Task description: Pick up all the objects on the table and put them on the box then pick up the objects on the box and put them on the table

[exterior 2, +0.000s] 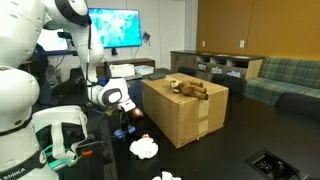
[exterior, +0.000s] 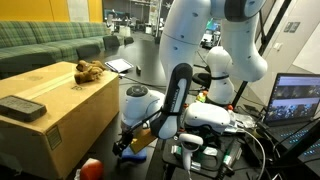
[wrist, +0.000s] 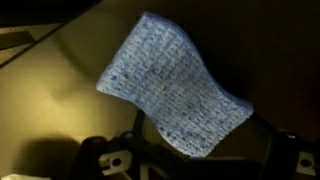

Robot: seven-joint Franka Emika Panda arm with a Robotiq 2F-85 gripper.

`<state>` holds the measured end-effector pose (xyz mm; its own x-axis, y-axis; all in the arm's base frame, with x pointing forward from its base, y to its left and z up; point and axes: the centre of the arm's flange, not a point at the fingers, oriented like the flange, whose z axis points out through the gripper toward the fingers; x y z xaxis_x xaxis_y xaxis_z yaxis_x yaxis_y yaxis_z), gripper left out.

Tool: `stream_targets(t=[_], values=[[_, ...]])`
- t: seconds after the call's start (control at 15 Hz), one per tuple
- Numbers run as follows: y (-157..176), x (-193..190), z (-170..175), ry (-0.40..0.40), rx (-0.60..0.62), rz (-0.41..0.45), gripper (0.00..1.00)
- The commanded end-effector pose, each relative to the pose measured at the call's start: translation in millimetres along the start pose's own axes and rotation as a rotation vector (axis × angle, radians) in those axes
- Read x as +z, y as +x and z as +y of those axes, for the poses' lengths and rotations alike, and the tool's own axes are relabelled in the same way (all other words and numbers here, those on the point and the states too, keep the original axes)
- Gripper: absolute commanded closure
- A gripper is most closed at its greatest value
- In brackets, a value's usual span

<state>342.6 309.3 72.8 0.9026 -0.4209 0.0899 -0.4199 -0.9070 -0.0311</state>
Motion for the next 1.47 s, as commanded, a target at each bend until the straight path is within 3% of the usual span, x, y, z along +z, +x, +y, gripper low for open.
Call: stream_targets(t=[0.0,0.53,0.67,0.8,1.07,1.4], values=[[4.0,-10.3,0.4,0.053,-0.130,-0.081,0.00],[-8.5,-2.6,2.7,0.055,-0.286,-0.105,0.00],[-8.0,-2.3,3.0,0.055,-0.302,-0.094,0.27],[-15.0,-3.6,1.7,0.048,-0.307,-0.079,0.41],[-24.4,-10.0,-2.9,0.041,-0.334,-0.056,0.56],[-43.0,-16.0,-10.1,0.027,-0.373,-0.037,0.62]])
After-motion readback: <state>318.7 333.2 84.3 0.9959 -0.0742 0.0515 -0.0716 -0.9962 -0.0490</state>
